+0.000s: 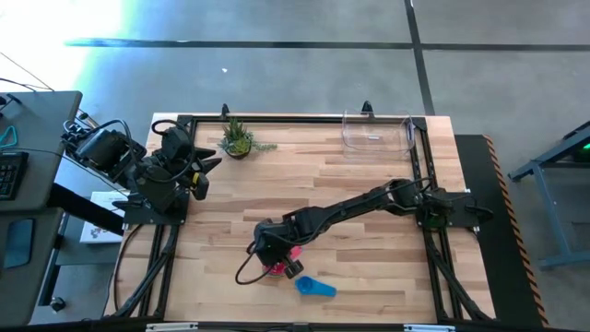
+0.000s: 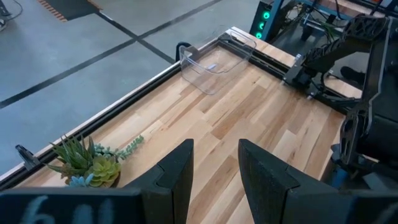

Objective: Nest measuring cups in basket
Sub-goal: Stack the red measuring cup on top of the light blue measuring cup

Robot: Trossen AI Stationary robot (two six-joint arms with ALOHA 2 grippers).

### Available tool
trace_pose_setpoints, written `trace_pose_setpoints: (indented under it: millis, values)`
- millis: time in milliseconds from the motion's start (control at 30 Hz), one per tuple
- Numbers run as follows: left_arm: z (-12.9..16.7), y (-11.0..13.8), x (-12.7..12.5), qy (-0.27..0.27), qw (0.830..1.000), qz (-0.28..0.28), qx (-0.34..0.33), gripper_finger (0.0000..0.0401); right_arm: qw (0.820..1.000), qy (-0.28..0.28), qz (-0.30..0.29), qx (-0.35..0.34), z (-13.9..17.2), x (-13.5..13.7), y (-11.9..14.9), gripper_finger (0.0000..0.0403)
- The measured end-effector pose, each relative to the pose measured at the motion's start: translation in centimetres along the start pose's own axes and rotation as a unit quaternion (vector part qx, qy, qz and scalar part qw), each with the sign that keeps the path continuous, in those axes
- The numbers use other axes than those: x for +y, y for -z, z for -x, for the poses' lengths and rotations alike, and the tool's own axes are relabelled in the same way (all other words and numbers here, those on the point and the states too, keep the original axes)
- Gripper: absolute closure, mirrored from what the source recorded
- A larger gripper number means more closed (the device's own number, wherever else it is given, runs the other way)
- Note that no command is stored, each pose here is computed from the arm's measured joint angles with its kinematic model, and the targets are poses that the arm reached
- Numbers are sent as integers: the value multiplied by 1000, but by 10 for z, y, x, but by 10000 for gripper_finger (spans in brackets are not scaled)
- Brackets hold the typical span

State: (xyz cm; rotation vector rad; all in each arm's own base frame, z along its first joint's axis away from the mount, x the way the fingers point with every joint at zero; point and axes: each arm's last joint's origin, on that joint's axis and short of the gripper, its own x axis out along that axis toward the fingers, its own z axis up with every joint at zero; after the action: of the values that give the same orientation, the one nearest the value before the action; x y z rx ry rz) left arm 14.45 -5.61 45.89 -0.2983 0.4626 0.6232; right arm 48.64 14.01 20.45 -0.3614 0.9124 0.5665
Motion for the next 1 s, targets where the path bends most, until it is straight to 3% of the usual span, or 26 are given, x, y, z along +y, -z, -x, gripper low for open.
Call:
trace_pose_setpoints:
  millis: [233,667,867,1000]
  values:
    - [0,0,0,0,1000,-7,0,286,1000,-2,30,-2,-1,5,-2,380]
    - [0,0,0,-1,1000,-8,1,286,999,14,29,0,5,3,-7,332]
    - [0,0,0,4,1000,-8,7,286,1000,20,-14,3,33,2,-24,327]
    - [0,2,-1,14,1000,-9,22,286,996,11,-81,33,56,1,-28,329]
